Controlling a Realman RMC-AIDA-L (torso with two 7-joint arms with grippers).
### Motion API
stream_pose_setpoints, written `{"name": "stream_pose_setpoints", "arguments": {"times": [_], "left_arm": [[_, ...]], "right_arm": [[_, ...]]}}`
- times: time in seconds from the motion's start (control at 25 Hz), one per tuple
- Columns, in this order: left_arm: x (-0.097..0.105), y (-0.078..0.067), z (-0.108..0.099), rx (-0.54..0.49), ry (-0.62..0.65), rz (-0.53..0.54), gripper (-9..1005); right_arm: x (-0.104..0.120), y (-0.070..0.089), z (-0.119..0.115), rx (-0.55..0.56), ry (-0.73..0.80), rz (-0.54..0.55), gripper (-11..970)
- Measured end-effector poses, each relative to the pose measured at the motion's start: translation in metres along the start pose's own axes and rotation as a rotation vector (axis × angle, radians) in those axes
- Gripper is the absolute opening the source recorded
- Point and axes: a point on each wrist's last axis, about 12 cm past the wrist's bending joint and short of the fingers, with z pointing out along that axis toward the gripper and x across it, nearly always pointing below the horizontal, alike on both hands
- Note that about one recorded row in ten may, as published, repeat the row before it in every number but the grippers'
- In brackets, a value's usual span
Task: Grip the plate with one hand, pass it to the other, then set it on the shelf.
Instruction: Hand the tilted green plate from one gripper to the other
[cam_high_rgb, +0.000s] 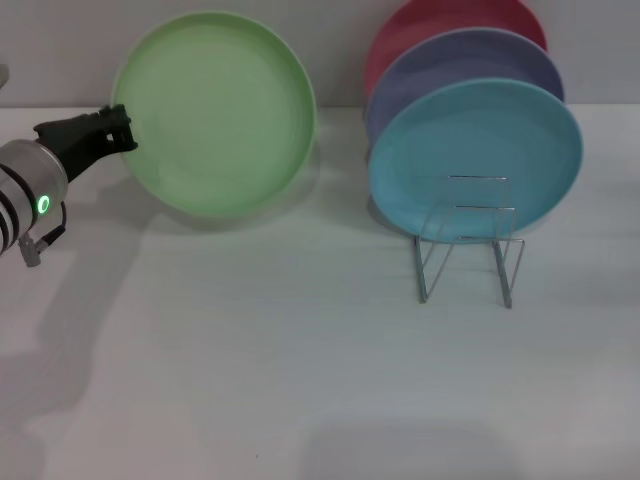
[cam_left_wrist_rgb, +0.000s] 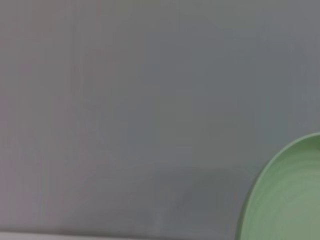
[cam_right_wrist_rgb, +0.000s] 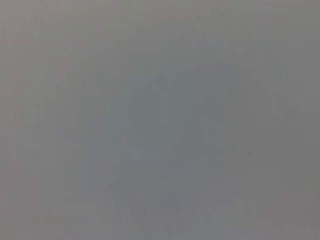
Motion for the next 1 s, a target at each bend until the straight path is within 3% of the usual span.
{"name": "stream_pose_setpoints", "arguments": {"times": [0.48, 0.76, 1.0], "left_arm": [[0.027, 0.008, -0.006, -0.103, -0.315, 0.043, 37], [0.051, 0.006, -0.016, 0.011, -0.479, 0.041, 37], [0.065, 0.01, -0.026, 0.061, -0.522, 0.038, 37]], "right_arm": [[0.0, 0.0, 0.003, 0.004, 0.011, -0.001, 716], [0.0, 0.002, 0.004, -0.005, 0.014, -0.004, 716], [0.001, 0.002, 0.004, -0.005, 0.015, -0.004, 716]]}}
